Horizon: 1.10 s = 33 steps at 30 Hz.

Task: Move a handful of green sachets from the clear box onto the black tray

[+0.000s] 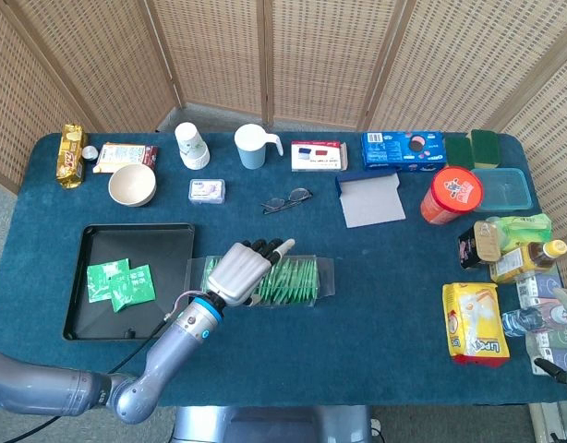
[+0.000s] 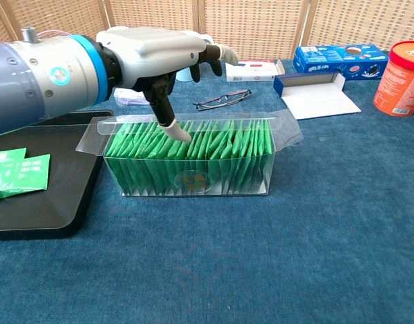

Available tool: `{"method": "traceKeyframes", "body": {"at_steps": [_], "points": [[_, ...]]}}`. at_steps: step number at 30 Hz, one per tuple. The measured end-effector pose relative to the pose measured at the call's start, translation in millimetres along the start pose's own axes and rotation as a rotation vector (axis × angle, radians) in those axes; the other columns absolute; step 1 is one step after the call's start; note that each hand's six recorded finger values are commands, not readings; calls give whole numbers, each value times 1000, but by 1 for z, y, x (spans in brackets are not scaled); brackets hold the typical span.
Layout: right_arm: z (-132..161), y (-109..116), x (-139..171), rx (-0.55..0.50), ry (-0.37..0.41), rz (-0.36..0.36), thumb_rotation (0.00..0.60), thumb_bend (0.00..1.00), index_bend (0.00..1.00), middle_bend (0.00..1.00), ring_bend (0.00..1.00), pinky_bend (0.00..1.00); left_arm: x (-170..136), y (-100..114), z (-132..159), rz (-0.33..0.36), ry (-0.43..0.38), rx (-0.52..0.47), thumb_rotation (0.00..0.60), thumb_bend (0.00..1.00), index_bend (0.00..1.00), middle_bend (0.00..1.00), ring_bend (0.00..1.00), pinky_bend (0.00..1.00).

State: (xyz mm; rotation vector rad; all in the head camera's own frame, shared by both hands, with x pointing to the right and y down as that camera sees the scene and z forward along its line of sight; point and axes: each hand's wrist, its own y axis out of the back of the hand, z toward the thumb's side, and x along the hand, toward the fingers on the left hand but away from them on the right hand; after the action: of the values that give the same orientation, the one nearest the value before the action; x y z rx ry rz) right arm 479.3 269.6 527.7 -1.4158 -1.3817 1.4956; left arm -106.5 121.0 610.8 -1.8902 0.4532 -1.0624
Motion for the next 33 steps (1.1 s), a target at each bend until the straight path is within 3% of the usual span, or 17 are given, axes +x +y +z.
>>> {"method": "traceKeyframes", "body": {"at_steps": [10,17,25,33], "points": [[-4,0,2,-2,-14,-8,508,390,147,206,172,236,20,16,-16,33,59,-38,600,121,86,153,240,400],[-2,0,3,-1,-9,-11,508,390,145,206,173,236,34,24,-32,14,99,-98,600,128,153,154,240,400],[-1,-2,3,-1,-16,-3,508,390,135,207,173,238,50,39,-45,-33,102,-169,597,278,255,154,240,400],[-1,-4,3,3,-17,1,507,390,133,206,173,238,53,36,-50,-79,96,-190,441,346,339,154,240,400]]}}
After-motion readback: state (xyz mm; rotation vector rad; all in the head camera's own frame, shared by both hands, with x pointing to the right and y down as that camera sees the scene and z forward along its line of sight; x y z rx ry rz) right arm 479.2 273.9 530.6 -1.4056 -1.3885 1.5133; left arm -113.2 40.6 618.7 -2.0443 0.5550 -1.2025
